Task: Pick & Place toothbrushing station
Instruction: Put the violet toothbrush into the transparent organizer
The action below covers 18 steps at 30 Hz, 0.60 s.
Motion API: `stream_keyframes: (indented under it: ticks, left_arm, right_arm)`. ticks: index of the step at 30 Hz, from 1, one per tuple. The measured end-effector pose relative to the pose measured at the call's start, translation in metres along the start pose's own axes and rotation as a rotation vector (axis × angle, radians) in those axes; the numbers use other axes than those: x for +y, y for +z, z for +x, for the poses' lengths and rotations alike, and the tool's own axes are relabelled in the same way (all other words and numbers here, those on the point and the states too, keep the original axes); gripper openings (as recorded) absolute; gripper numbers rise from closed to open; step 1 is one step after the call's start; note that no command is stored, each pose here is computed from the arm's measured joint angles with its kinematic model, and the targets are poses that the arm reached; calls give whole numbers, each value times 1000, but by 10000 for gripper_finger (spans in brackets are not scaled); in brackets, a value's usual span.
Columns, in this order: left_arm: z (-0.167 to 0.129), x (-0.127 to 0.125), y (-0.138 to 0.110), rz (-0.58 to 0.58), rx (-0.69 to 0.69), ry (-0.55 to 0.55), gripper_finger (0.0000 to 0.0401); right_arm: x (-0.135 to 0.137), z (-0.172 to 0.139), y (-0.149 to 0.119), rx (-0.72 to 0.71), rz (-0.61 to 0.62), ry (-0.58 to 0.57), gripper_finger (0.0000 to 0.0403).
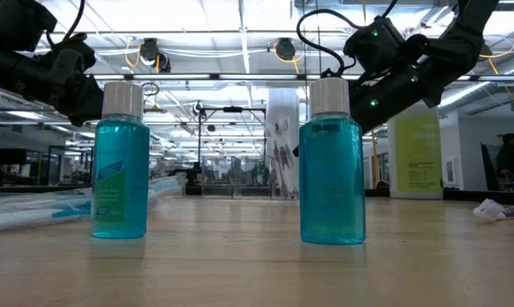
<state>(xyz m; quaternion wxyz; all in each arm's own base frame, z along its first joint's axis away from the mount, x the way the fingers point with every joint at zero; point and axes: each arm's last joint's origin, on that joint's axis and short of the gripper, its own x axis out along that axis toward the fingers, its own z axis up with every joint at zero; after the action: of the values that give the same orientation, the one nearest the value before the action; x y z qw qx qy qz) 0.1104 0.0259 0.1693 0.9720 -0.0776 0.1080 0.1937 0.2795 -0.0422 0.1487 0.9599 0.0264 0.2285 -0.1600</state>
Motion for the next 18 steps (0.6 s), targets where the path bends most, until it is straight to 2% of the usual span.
stream_keyframes:
  ticks: [10,15,18]
  left_arm:
    - [0,0,0,0,0,0,37]
    - [0,0,0,0,0,0,37]
    - [0,0,0,0,0,0,37]
  right_arm:
    - [1,0,-2,17,-6,7,183]
    - [11,-15,10,-22,-60,122,183]
    - [21,-33,15,11,-103,191,183]
